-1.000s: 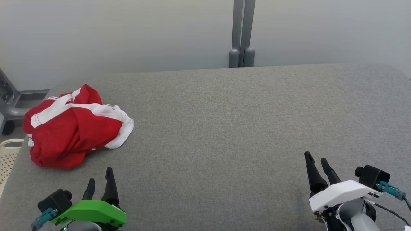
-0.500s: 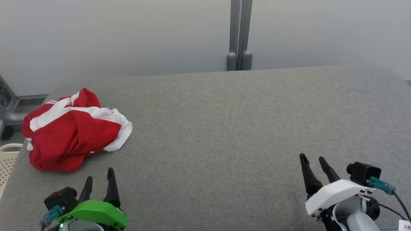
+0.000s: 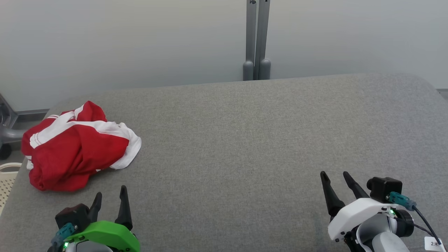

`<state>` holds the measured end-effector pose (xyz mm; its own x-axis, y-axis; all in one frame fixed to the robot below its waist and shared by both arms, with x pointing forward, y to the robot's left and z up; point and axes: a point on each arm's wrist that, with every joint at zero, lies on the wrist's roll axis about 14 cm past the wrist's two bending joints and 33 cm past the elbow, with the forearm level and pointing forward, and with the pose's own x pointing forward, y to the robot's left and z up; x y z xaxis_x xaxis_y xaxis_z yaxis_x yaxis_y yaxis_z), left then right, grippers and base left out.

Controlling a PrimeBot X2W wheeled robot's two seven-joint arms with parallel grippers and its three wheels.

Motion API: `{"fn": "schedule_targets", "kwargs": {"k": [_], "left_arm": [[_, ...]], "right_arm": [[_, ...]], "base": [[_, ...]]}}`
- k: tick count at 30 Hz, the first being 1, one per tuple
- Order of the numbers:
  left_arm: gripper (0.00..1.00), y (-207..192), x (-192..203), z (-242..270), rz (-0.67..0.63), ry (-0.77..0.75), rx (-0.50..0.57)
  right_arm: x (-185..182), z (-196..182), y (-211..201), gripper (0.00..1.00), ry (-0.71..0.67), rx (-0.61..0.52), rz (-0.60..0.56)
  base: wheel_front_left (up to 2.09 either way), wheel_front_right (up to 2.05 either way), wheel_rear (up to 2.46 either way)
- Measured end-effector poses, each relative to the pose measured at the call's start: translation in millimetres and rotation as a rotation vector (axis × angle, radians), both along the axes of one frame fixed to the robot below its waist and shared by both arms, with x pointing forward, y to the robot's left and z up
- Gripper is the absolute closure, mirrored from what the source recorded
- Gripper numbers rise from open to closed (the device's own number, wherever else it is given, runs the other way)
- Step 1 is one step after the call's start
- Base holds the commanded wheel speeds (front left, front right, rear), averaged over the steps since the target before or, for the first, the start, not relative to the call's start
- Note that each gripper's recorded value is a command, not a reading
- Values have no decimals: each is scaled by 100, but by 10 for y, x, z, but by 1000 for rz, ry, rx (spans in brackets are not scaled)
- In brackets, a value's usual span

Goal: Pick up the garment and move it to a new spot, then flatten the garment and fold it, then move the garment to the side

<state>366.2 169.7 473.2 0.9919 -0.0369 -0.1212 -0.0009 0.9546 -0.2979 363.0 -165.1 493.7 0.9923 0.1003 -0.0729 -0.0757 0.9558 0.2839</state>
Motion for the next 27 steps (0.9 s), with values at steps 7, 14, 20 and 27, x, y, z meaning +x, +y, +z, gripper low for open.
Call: {"fn": "schedule_targets", "kwargs": {"k": [7, 14, 20, 27], "left_arm": [[0, -21, -4, -18, -18, 12, 43], [0, 38, 4, 14, -8, 2, 96], [0, 69, 9, 23, 0, 4, 108], [0, 45, 12, 63, -12, -7, 145]], "right_arm": [[-14, -21, 20, 0, 9, -63, 15], [-21, -4, 11, 0, -2, -115, 18], [-25, 8, -6, 0, -15, -155, 17], [-23, 32, -1, 0, -32, -202, 22]], "base": [[0, 0, 0], [0, 0, 0], [0, 0, 0], [0, 0, 0]]}}
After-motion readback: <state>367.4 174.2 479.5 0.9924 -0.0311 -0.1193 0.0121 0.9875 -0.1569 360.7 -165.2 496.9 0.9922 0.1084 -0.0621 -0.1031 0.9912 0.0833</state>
